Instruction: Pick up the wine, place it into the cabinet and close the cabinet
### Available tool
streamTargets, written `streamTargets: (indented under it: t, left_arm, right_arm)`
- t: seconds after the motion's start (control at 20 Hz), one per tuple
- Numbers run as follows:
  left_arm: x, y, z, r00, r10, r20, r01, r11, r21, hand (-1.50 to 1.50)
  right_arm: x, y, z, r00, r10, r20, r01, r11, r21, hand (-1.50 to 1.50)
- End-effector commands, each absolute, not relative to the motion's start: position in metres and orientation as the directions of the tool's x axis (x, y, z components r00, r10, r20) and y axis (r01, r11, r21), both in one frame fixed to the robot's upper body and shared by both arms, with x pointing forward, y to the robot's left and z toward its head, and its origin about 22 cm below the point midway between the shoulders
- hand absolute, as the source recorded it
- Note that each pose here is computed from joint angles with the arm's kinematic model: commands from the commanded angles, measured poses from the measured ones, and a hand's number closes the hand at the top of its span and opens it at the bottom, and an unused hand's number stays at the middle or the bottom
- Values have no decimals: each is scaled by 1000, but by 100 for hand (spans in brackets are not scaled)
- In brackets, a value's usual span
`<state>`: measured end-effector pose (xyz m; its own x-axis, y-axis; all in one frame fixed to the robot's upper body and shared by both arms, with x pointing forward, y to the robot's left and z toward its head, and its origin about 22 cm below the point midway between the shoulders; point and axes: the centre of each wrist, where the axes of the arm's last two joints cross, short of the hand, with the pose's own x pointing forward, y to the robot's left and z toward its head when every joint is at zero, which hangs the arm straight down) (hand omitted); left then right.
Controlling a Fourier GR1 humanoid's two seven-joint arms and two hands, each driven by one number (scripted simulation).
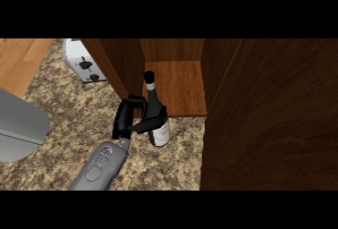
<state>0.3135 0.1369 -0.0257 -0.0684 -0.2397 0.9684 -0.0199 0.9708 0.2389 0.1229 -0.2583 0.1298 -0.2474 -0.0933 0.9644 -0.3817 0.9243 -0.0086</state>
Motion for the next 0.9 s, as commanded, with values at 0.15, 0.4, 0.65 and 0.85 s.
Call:
streamTargets:
  t: [0.15,0.4,0.65,0.85]
  left_arm:
    - [346,99,-2,-73,-241,968,13,970,243,150]
    - [351,88,4,-52,-345,937,-25,939,344,150]
    - [360,88,-13,2,-415,910,-46,909,415,150]
    - [373,90,-16,29,-431,902,-60,900,432,150]
  right_arm:
    - [108,-255,147,-293,-178,939,-422,906,40,-150]
    - [101,-258,144,-279,-175,944,-433,900,39,-150]
    - [117,-264,147,-293,-176,940,-433,901,34,-150]
    - [109,-252,143,-283,-193,939,-446,894,49,-150]
